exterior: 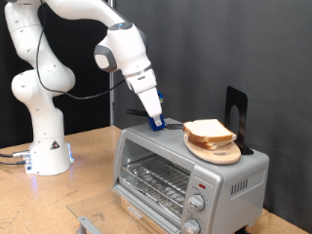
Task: Make a piece of toast with the oven
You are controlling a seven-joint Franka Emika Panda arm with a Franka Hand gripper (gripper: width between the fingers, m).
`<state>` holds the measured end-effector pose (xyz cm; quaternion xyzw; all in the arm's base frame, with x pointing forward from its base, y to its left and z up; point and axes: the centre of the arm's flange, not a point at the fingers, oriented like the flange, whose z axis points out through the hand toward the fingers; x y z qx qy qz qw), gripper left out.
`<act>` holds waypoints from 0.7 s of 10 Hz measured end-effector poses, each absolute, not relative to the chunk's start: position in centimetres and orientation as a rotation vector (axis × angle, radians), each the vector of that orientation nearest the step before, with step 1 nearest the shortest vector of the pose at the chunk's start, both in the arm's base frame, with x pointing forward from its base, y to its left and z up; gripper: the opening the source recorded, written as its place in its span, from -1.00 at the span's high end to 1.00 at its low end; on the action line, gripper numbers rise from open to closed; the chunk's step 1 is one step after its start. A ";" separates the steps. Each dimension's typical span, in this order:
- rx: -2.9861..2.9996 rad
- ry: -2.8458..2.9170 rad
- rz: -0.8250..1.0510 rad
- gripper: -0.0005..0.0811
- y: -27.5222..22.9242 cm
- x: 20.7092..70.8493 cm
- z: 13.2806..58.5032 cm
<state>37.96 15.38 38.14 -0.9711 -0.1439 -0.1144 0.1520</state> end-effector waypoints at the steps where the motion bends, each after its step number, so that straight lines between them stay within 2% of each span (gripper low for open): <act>1: -2.788 -0.410 -0.327 -0.98 15.3 37.9 38.0; 7: -2.776 -0.385 -0.357 -0.98 15.4 37.8 37.7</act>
